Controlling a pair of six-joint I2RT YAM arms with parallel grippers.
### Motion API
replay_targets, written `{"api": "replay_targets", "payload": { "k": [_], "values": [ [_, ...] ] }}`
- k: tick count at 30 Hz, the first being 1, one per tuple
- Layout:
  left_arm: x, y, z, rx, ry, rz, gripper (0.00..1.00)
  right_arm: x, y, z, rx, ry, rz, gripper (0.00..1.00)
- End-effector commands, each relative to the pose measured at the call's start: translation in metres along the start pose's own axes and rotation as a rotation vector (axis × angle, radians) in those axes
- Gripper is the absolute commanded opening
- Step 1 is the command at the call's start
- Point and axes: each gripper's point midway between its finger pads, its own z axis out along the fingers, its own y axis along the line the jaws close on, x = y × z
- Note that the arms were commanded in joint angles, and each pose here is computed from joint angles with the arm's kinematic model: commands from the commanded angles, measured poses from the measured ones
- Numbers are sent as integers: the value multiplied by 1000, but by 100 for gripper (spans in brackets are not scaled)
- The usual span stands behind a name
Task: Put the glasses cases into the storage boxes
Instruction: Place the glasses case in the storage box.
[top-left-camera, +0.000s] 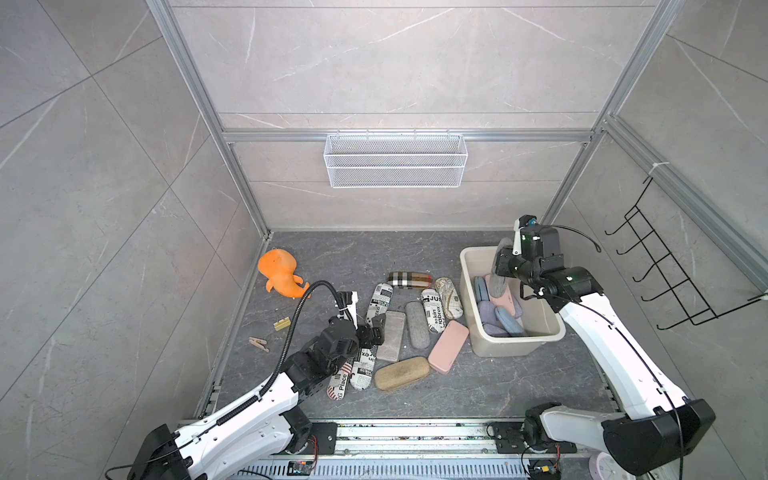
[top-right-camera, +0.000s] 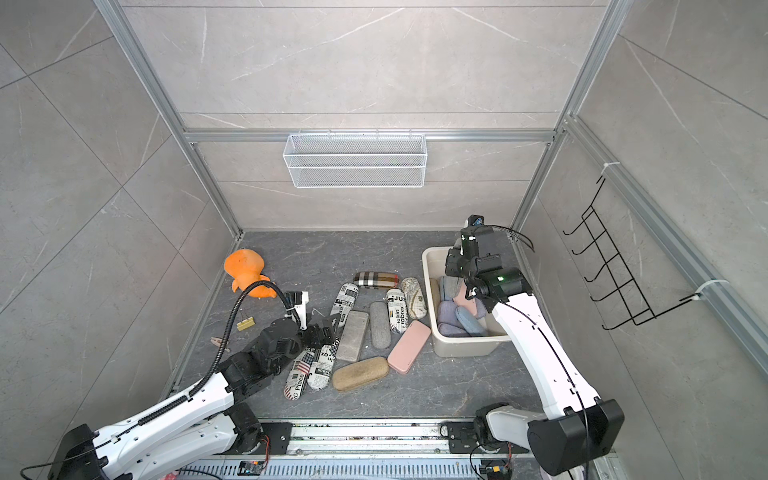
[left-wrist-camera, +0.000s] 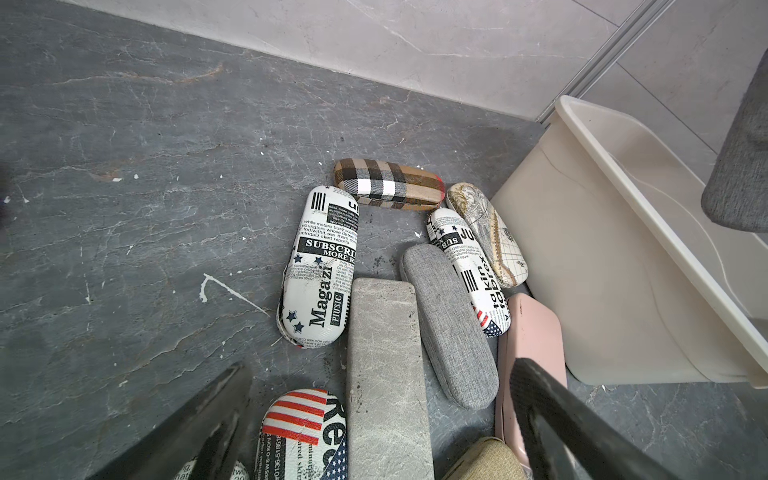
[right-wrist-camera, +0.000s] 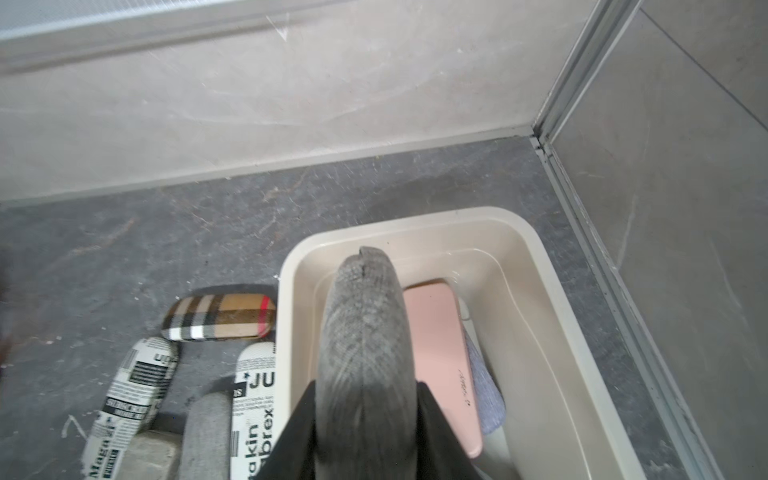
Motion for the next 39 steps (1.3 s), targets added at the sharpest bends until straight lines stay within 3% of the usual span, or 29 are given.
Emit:
{"api": "replay_targets", "payload": {
  "k": [1, 9, 15, 19, 21, 34, 39],
  "values": [
    [-6, 2, -1, -26, -12, -16, 99, 13, -1, 25, 25, 67, -63, 31],
    [-6, 7, -2, -56, -6, -30, 99, 45, 34, 81, -98, 270, -96, 31],
    [-8, 10, -6, -69, -13, -16, 99, 70, 44, 100, -141, 378, -105, 32],
    [-8, 10, -4, -72, -10, -12, 99, 85, 43, 112, -129, 434, -114, 41],
    [-7, 9, -3, -73, 1, -8, 99, 87, 44, 113, -135, 436, -111, 49],
    [-8, 10, 1, -101, 16, 17, 99, 56, 49, 77, -189, 310, -52, 54],
    [-8, 31, -2, -228, 27, 18, 99, 54, 52, 57, -221, 279, -17, 54]
  ]
}}
